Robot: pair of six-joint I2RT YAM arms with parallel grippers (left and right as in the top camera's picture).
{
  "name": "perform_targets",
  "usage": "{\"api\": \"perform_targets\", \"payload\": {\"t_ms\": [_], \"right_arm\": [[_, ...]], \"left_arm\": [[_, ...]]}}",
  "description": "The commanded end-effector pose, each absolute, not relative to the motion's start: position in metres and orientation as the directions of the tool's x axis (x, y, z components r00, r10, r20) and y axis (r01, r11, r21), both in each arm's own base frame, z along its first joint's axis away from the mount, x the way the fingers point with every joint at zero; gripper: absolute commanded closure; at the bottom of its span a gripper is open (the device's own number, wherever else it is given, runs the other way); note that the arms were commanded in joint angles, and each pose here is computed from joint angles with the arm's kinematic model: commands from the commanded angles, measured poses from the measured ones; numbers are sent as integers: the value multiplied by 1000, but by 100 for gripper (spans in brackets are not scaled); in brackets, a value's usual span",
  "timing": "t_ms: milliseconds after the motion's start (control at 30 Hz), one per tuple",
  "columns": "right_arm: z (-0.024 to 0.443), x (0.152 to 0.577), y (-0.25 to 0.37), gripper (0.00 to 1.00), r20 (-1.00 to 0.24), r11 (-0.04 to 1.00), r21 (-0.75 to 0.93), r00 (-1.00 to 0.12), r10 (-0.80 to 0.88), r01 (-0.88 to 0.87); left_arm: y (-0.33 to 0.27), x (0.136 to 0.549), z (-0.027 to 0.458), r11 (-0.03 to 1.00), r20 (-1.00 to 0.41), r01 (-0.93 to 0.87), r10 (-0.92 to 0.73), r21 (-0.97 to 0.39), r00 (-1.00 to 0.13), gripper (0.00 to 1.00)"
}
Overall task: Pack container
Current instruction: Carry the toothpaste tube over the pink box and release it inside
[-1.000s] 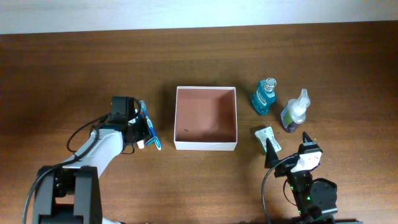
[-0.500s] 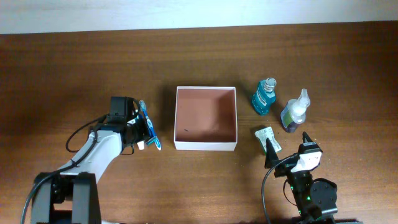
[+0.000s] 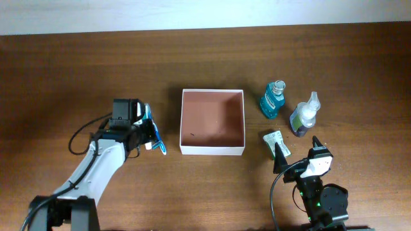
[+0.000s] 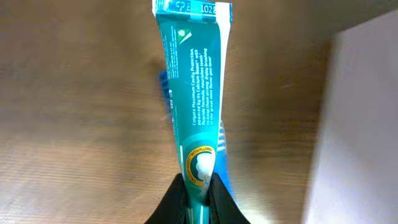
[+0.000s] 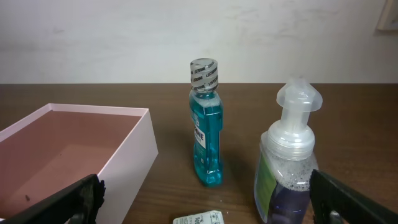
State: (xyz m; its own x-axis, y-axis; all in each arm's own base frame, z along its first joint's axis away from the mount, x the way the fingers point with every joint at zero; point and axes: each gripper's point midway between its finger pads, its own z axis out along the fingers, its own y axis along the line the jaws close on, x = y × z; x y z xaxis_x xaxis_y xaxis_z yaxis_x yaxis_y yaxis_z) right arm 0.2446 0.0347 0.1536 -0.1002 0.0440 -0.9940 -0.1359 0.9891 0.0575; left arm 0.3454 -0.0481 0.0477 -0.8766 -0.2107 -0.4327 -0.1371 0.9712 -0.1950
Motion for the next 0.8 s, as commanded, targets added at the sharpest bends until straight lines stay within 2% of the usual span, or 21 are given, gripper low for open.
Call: {"api": "perform_targets", "payload": {"t_ms": [0, 300, 533, 767], "right_arm": [[151, 244, 35, 2, -993, 989, 68, -108, 54, -132], [151, 244, 35, 2, -993, 989, 68, -108, 54, -132], [151, 244, 35, 2, -993, 989, 68, -108, 54, -131], [151, 244, 35, 2, -993, 989, 68, -108, 54, -132]], "left_arm": [[-81, 357, 94, 958, -545, 12, -152, -285, -825, 99], [-140, 346, 172, 909, -687, 219, -95, -354, -720, 99], [-190, 331, 186, 860, -698, 297, -91, -415, -710, 99], [-195, 331, 187, 912, -738, 237, -97, -334, -668, 99]]}}
